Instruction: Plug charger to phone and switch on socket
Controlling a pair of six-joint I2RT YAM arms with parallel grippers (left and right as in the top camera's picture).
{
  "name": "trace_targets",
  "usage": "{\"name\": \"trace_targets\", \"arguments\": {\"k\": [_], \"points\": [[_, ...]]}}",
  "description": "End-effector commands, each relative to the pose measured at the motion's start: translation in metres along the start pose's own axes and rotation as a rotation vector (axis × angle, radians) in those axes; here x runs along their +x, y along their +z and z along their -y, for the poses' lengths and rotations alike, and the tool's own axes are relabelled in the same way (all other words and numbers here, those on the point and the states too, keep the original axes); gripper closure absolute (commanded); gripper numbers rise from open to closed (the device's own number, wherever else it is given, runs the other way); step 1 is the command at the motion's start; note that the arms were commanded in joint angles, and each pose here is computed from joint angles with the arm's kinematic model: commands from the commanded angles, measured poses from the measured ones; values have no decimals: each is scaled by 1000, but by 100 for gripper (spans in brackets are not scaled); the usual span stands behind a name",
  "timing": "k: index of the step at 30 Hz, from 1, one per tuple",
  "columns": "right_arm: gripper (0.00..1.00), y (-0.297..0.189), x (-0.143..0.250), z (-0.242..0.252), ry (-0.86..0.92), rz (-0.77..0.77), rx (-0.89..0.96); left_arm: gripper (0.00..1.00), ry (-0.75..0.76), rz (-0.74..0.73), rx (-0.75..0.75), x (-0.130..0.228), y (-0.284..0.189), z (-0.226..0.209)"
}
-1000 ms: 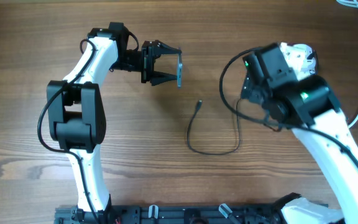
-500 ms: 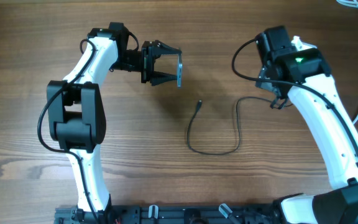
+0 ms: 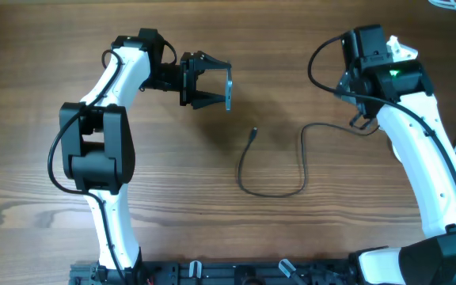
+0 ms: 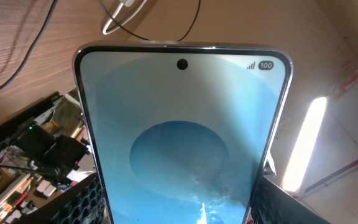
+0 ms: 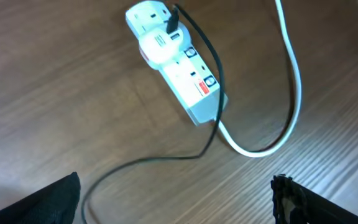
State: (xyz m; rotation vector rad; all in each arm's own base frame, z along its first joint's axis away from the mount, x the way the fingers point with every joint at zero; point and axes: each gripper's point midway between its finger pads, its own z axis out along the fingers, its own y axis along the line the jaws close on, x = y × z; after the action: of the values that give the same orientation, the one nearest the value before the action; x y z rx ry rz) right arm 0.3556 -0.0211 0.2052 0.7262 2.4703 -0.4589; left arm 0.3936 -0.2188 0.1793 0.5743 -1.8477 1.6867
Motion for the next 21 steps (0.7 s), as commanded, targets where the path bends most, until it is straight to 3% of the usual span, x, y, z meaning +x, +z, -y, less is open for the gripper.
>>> {"name": "trace_targets", "arguments": {"k": [1,7,21], "points": [[0,-2,-20,-14,66,65,-53,31,51,-29,43,19,-1,16],[0,-6,-43,-29,128,146,-118,31,51,-29,43,19,-1,16],[0,-6,-43,-29,128,147,-119,32,46,-28,44,19,-1,16]]}}
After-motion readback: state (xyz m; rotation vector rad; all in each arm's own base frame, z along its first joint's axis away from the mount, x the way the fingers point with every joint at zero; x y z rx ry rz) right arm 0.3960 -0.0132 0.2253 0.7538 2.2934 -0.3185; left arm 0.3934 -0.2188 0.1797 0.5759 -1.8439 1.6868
